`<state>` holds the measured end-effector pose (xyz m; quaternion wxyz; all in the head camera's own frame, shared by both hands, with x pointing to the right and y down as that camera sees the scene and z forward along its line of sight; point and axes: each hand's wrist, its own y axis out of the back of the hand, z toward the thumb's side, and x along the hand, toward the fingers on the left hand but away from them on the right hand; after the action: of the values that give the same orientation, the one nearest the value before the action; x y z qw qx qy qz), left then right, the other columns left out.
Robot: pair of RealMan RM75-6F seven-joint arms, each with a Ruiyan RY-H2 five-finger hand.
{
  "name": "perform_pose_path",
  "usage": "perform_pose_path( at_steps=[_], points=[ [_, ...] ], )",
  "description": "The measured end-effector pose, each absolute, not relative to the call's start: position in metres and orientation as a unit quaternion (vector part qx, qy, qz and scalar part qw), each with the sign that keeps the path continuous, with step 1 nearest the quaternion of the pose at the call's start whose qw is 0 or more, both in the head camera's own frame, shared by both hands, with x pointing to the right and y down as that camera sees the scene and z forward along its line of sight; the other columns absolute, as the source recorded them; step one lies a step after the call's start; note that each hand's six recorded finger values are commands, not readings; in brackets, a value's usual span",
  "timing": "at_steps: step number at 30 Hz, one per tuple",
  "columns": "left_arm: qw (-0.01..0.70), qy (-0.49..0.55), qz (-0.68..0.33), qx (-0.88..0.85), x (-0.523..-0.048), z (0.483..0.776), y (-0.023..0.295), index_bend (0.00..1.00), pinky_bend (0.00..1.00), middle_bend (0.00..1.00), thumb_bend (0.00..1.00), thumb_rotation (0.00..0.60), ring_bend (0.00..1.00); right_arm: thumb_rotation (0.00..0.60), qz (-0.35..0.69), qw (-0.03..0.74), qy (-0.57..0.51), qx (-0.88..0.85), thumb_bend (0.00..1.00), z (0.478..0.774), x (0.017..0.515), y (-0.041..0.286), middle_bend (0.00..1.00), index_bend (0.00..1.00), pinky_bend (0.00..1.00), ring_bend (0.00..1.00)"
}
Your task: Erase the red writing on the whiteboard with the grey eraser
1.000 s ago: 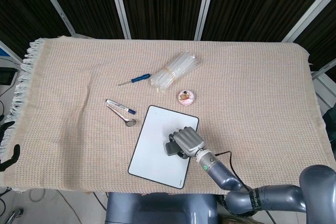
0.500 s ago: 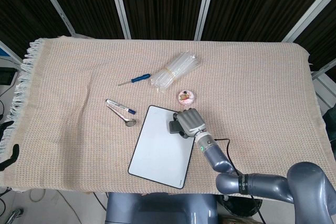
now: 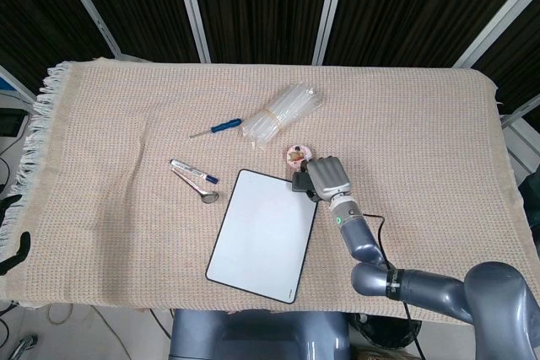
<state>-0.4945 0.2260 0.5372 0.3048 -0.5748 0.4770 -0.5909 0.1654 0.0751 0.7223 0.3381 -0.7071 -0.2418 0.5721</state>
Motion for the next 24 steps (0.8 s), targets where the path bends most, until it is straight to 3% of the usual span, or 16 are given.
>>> perform_pose_path(
  at_steps=[10, 24],
  points=[
    [0.307, 0.476, -0.591, -0.575, -0.494, 0.537, 0.226, 0.18, 0.0, 0.02, 0.43, 0.6, 0.0, 0.6, 0.573, 0.335, -0.244, -0.707, 0.44, 0.688, 0.21, 0.074, 0.47, 0.45, 0.39, 0.48],
    [0.308, 0.476, -0.592, -0.573, -0.493, 0.538, 0.227, 0.18, 0.0, 0.02, 0.43, 0.6, 0.0, 0.6, 0.581, 0.322, -0.199, -0.72, 0.41, 0.68, 0.26, 0.124, 0.44, 0.45, 0.39, 0.47]
  ],
)
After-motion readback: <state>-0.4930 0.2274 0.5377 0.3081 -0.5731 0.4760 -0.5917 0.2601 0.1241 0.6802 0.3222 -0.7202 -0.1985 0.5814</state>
